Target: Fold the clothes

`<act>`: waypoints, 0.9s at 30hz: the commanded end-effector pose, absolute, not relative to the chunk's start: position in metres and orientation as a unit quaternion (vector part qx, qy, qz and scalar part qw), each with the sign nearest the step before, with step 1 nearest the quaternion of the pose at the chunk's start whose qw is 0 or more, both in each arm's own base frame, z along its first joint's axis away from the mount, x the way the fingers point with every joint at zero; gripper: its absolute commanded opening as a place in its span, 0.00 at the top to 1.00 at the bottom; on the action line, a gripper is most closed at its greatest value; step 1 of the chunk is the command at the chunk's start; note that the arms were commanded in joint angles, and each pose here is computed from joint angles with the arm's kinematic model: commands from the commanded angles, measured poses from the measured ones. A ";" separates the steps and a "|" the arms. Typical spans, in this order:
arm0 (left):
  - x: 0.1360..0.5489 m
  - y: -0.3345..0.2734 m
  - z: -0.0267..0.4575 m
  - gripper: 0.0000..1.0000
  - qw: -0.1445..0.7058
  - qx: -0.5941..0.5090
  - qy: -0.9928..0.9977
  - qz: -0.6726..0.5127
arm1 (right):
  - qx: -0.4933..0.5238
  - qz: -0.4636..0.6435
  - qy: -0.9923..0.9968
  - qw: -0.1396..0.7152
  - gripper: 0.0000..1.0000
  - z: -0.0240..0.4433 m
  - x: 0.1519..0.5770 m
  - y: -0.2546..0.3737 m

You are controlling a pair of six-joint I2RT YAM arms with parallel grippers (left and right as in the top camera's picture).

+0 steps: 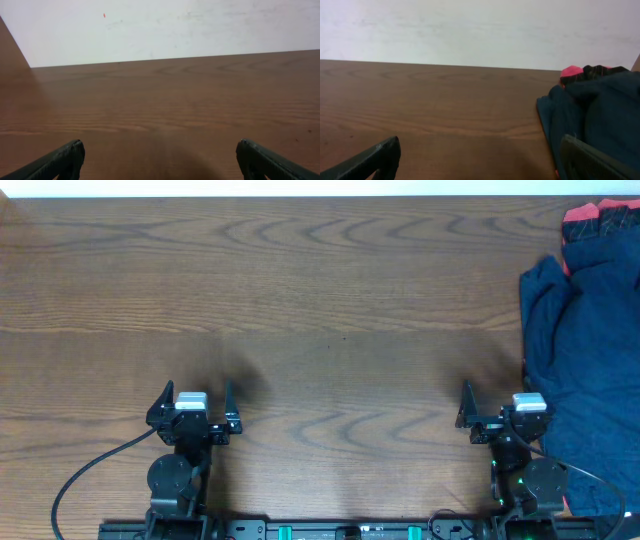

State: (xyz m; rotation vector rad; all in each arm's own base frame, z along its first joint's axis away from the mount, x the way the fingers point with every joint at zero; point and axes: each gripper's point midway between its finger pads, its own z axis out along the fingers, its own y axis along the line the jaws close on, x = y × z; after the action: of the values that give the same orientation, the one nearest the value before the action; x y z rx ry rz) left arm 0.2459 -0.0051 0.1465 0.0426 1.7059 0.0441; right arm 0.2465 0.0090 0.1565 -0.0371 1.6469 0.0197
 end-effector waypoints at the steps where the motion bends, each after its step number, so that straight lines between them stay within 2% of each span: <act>1: 0.244 -0.002 0.128 0.02 0.634 0.020 0.772 0.031 | -0.013 -0.003 0.734 0.679 0.01 0.156 0.247 0.005; 13: 0.244 -0.002 0.128 0.02 0.634 0.020 0.772 0.030 | -0.020 0.007 0.735 0.678 0.01 0.155 0.246 0.009; 21: 0.245 -0.002 0.126 0.02 0.629 -0.062 0.774 -0.037 | 0.038 0.058 0.750 0.658 0.01 0.144 0.248 0.009; 27: 0.245 -0.011 0.135 0.02 0.626 -0.046 0.777 -0.058 | 0.073 0.083 0.775 0.622 0.01 0.128 0.249 0.009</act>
State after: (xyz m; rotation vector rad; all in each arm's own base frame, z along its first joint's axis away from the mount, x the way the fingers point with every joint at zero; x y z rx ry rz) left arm 0.2461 -0.0084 0.1394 -0.0857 1.7456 -0.0931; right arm 0.2494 0.0101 0.1336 0.0932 1.7471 0.1382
